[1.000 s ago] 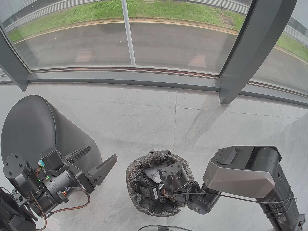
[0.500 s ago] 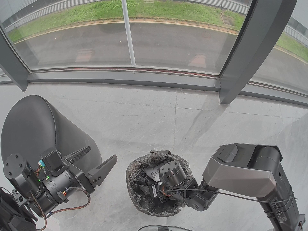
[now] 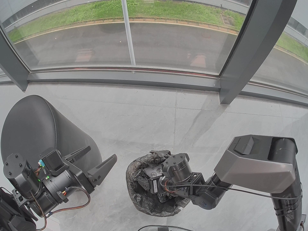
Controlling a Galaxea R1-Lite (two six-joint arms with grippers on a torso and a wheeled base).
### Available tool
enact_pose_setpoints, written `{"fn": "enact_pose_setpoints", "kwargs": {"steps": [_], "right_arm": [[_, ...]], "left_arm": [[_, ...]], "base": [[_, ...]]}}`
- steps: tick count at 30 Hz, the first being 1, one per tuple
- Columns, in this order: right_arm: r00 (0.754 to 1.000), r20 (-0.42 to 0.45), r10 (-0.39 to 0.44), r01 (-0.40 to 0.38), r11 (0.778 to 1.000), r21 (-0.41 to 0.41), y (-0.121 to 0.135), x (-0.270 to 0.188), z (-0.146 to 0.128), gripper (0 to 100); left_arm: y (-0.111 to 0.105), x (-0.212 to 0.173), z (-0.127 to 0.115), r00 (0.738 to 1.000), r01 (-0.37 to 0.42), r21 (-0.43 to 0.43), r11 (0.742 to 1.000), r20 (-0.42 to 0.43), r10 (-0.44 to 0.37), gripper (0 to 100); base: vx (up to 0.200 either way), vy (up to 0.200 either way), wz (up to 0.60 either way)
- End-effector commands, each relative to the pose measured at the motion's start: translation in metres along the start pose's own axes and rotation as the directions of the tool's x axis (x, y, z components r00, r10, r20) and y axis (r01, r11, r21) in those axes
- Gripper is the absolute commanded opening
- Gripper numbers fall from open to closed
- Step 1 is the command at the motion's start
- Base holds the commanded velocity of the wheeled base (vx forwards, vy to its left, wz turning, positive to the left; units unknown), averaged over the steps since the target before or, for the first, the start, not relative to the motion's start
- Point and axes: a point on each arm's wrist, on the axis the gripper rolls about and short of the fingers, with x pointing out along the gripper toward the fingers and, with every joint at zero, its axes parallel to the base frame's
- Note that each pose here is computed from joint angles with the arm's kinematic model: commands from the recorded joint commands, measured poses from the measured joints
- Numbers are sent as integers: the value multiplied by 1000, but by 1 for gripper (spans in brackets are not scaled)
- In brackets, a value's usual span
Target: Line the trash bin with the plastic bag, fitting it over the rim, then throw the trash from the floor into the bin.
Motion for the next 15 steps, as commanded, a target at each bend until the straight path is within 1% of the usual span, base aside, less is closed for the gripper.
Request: {"fn": "enact_pose_setpoints", "kwargs": {"steps": [1, 2, 3, 4, 5, 6, 7, 8, 9, 10, 11, 12, 13, 14, 15], "right_arm": [[998, 48, 41, -40, 999, -16, 15, -36, 20, 100], [998, 49, 43, -42, 999, -17, 16, -37, 20, 100], [994, 82, 67, -65, 997, -28, 23, -53, 30, 100], [992, 100, 76, -72, 996, -44, 25, -63, 35, 100], [992, 100, 76, -72, 996, -44, 25, -63, 35, 100], [987, 139, 86, -73, 993, -97, 28, -80, 45, 100], [983, 160, 90, -71, 990, -123, 29, -89, 51, 100], [982, 167, 92, -70, 989, -130, 30, -91, 53, 100], [975, 202, 91, -58, 985, -165, 30, -104, 61, 100], [975, 202, 91, -58, 985, -165, 30, -104, 61, 100], [968, 240, 68, -24, 983, -182, 27, -117, 68, 100], [965, 257, 52, -5, 983, -181, 26, -123, 70, 100], [965, 257, 52, -5, 983, -181, 26, -123, 70, 100], [953, 303, -1, 52, 986, -160, 19, -141, 74, 100], [948, 316, -27, 78, 986, -151, 14, -148, 74, 100]], "left_arm": [[0, 0, 0, 1000, 0, 1, 1000, 1, 0, 100], [0, 0, 0, 1000, 0, 3, 1000, 1, 0, 100], [0, -1, 0, 1000, -1, 6, 1000, -1, 1, 100], [0, -1, 0, 1000, -2, 11, 1000, 0, 2, 100], [0, -1, 0, 1000, -2, 11, 1000, 0, 2, 100], [0, -1, 0, 1000, -4, 12, 1000, 0, 4, 100], [0, -1, 0, 1000, -4, 14, 1000, 0, 4, 100], [0, -1, 0, 1000, -6, 15, 1000, -1, 6, 100], [0, -1, 0, 1000, -10, 21, 1000, 1, 10, 100], [0, -1, 0, 1000, -10, 21, 1000, 1, 10, 100], [1, 1, 1, 1000, -24, 38, 999, 8, 24, 100], [2, 1, 2, 999, -32, 47, 998, 14, 32, 100], [2, 1, 2, 999, -32, 47, 998, 14, 32, 100], [6, 2, 4, 997, -76, 94, 993, 27, 74, 100], [10, 3, 6, 994, -107, 128, 986, 38, 103, 100]], "base": [[0, 0, 0], [0, 0, 0], [0, 0, 0], [0, 0, 0], [0, 0, 0], [0, 0, 0], [0, 0, 0], [0, 0, 0], [0, 0, 0], [0, 0, 0], [0, 0, 0], [0, 0, 0], [0, 0, 0], [0, 0, 0], [0, 0, 0]]}}
